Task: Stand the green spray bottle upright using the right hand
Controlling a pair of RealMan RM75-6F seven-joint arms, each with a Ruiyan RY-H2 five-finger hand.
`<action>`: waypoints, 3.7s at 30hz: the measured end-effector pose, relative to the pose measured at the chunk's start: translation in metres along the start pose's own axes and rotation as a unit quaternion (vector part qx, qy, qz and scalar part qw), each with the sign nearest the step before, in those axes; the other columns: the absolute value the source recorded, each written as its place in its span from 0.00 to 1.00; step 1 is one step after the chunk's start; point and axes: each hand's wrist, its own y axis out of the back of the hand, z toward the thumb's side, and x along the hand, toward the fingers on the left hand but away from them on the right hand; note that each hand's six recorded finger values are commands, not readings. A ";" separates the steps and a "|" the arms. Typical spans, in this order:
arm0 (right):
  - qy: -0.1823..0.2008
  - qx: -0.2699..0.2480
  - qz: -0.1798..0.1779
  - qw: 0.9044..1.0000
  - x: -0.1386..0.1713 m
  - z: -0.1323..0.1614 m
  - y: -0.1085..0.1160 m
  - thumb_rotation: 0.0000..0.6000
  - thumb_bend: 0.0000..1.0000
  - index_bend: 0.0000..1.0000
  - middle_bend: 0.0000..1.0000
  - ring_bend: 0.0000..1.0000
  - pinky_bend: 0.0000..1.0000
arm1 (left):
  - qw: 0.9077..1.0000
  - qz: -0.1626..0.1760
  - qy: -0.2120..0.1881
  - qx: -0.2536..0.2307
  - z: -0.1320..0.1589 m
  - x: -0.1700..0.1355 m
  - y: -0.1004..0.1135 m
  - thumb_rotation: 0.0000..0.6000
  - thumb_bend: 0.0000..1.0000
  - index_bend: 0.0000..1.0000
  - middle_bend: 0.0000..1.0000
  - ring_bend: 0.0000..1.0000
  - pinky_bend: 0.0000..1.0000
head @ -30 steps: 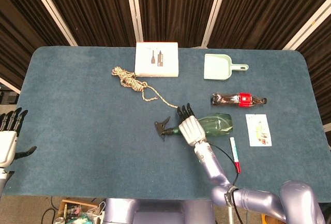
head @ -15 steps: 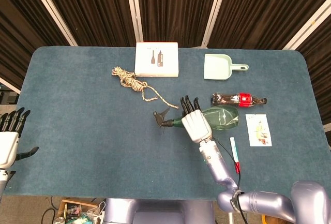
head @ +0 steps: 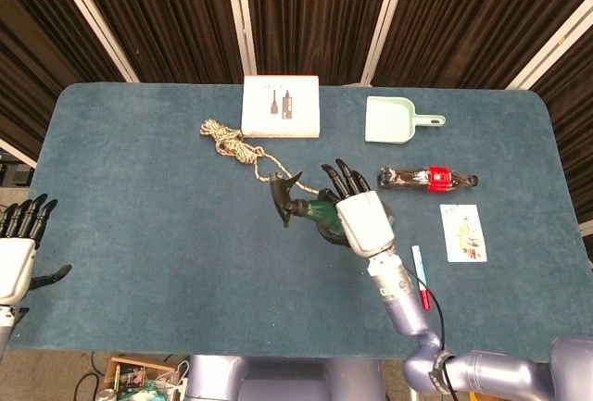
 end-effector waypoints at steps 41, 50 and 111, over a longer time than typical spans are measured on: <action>0.031 -0.288 -0.066 0.955 0.044 -0.061 -0.073 1.00 0.51 0.92 0.13 0.00 0.20 | 1.000 -0.006 -0.004 0.011 0.006 0.005 -0.007 1.00 0.01 0.04 0.00 0.00 0.00; 0.029 -0.245 -0.017 0.969 0.037 -0.059 -0.080 1.00 0.39 0.79 0.10 0.00 0.19 | 1.000 -0.006 -0.007 0.008 0.007 0.004 -0.006 1.00 0.01 0.05 0.00 0.00 0.00; -0.220 0.107 0.098 0.965 0.162 -0.196 0.056 1.00 0.13 0.00 0.00 0.00 0.00 | 0.999 0.017 -0.037 -0.018 0.014 -0.009 0.009 1.00 0.04 0.06 0.00 0.00 0.00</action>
